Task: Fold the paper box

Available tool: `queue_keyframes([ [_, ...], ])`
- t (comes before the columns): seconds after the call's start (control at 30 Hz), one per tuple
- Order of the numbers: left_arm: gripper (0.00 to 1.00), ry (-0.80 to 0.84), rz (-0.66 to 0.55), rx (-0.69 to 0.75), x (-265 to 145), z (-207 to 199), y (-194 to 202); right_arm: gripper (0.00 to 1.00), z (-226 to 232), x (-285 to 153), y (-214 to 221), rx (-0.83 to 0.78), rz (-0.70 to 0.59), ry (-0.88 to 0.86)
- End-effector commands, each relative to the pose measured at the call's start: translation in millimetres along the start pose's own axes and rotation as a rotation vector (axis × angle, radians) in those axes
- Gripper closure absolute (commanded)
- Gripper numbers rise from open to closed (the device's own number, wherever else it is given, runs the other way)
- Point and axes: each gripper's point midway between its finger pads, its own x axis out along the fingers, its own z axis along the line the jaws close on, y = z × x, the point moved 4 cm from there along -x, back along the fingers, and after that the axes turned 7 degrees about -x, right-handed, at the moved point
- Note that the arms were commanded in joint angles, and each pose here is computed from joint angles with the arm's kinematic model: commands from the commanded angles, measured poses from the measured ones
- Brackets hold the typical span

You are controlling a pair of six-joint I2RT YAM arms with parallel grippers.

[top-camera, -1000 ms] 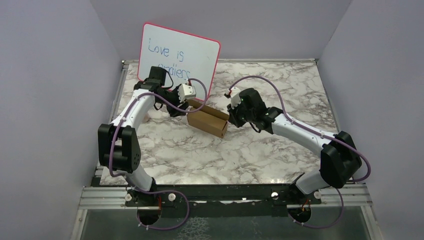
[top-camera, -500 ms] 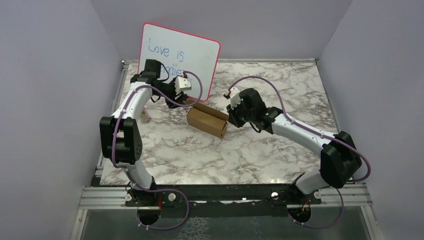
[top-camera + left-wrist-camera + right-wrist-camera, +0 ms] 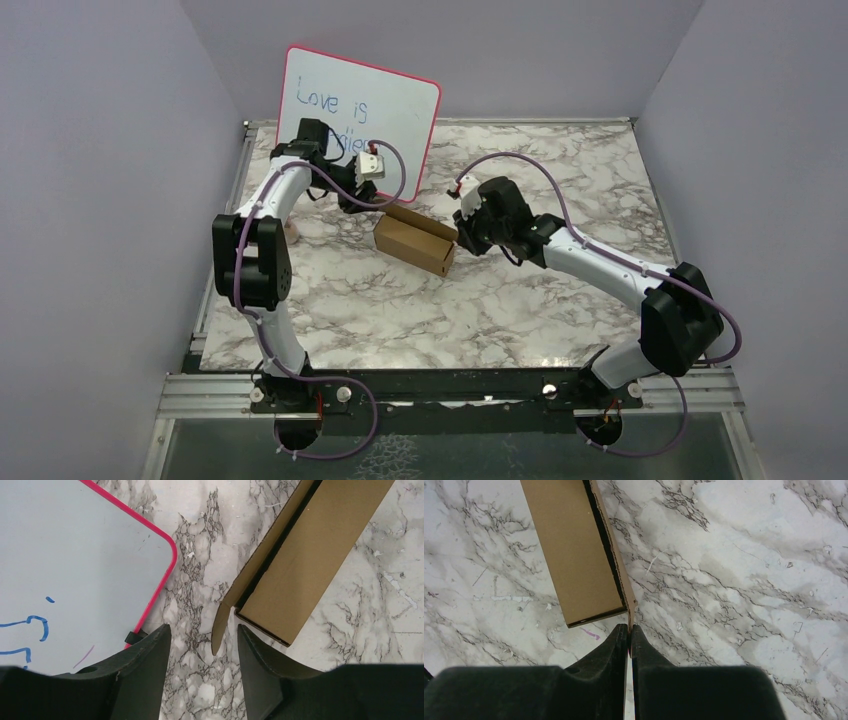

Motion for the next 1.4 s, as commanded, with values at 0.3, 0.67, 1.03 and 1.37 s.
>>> queue_keyframes([
  [0.3,0.8,0.064,-0.061,0.011,8.5,-7.0,-12.6,0.88,-1.7,-7.2,-16.2,-0.034,-0.032,0.025],
  [0.67,1.0,0.052,-0.032,-0.06,-4.0,-39.5,-11.0,0.97,-15.2,-7.0,-28.1,-0.052,-0.041,0.103],
  [1.03,1.0,-0.127,0.054,-0.431,1.5,-55.9,-7.6,0.99,-27.1,6.8,-34.0,-0.031,-0.005,0.168],
  [1.37,1.0,-0.346,0.092,-0.744,13.5,-66.2,-10.4,0.99,-28.8,9.0,-29.8,0.058,0.024,0.208],
])
